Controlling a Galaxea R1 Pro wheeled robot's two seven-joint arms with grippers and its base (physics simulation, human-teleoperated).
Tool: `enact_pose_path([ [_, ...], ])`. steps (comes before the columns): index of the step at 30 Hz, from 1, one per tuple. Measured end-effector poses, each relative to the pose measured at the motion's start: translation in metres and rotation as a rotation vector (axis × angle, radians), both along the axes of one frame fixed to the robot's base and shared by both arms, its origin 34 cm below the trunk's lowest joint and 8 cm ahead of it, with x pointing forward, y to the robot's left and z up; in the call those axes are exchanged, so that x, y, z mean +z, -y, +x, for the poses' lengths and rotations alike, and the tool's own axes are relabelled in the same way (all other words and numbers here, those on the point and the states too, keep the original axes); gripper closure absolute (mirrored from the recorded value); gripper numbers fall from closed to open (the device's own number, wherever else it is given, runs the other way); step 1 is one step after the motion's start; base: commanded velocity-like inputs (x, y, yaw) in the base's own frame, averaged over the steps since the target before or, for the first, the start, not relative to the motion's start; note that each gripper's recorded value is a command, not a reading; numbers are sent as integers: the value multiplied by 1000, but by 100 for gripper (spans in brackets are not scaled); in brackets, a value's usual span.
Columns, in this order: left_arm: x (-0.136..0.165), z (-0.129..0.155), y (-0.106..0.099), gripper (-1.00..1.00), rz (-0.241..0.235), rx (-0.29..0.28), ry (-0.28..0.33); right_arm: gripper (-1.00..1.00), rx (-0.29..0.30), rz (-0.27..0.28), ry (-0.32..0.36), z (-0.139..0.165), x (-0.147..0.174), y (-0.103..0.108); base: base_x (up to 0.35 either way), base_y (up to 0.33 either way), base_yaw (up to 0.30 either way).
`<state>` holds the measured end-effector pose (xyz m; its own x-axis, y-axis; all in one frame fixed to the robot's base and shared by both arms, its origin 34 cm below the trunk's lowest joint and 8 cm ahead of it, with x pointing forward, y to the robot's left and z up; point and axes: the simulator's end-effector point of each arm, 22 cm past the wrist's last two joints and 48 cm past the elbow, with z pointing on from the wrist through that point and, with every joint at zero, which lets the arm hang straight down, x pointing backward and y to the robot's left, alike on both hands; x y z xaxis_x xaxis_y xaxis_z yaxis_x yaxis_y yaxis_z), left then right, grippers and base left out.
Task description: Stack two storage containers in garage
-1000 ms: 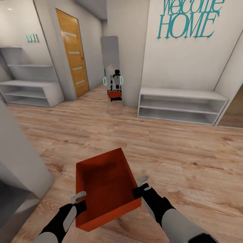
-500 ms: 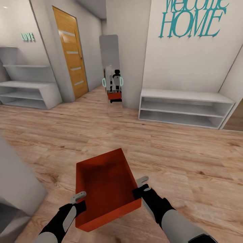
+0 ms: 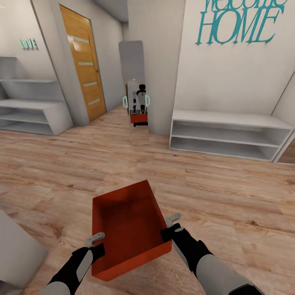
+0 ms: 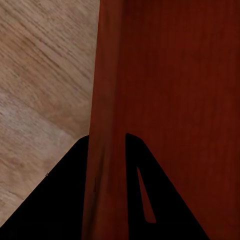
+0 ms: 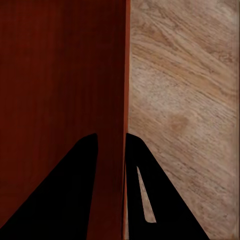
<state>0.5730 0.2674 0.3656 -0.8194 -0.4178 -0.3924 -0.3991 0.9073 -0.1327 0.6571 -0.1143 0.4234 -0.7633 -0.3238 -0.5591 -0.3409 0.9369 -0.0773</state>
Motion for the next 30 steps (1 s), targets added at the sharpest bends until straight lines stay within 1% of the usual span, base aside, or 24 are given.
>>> enact_pose_path([
  [16,0,0,0,100,0,-2,1,100,0,0,1,0,0,0,332,0,0],
  [19,0,0,2,100,1,0,-1,100,0,1,-1,0,-1,2,119,0,99],
  [23,0,0,7,100,5,3,-2,100,2,3,-1,1,-2,7,26,0,238],
  [30,1,1,2,100,3,-2,4,100,0,3,4,1,0,2,3,0,282],
])
